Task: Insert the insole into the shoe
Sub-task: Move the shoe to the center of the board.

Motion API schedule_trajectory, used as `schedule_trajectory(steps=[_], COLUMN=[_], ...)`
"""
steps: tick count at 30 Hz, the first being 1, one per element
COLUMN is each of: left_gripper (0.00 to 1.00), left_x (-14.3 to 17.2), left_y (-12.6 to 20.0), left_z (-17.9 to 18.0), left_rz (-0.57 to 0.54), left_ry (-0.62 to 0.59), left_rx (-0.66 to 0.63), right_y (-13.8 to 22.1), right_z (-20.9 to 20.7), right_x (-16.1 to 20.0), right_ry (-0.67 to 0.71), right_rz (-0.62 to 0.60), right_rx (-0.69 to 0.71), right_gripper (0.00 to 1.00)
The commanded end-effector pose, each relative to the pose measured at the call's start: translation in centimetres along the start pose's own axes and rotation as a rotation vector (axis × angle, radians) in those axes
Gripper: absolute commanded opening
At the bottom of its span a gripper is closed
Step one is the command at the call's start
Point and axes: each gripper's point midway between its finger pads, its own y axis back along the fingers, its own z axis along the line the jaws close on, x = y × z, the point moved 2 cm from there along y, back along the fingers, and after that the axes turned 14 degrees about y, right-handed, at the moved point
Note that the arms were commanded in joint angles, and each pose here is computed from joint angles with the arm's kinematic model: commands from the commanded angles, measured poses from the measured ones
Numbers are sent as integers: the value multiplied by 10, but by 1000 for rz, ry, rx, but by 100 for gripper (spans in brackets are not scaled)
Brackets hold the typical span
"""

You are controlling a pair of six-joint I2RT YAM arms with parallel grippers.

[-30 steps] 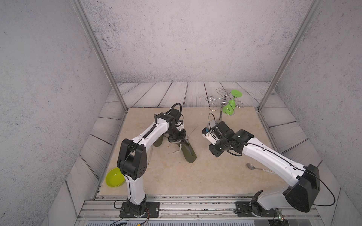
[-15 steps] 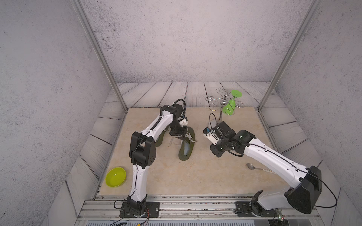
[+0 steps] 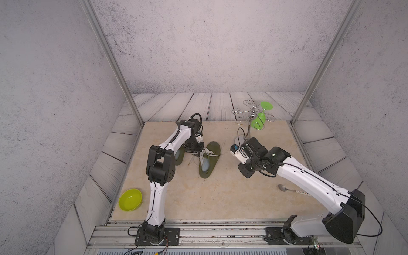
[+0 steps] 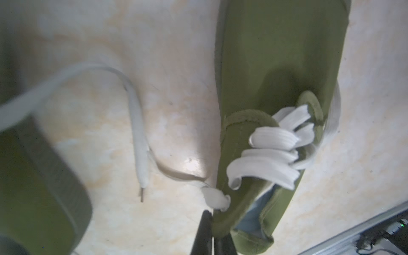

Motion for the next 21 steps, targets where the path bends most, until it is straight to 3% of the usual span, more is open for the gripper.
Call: schedule_trajectory(steps=[1,5,12,21], left_gripper=[0,0,0,0], left_x=[-6,-10,-28,-47], left_y=[-2,1,24,41], left_z=[32,52,80,67], left_rz=[7,-15,-183,-243], left_ry=[1,112,346,353], left_rx=[-140,-135,-40,79], right_y=[8,8,0,-28], right_z=[3,3,9,15], right_x=[4,4,1,0], right_ry=[3,0,-15,-3], right_rz=[2,-2,-18,1], right_rx=[-11,-12,-47,-75], right_gripper=[24,24,25,26])
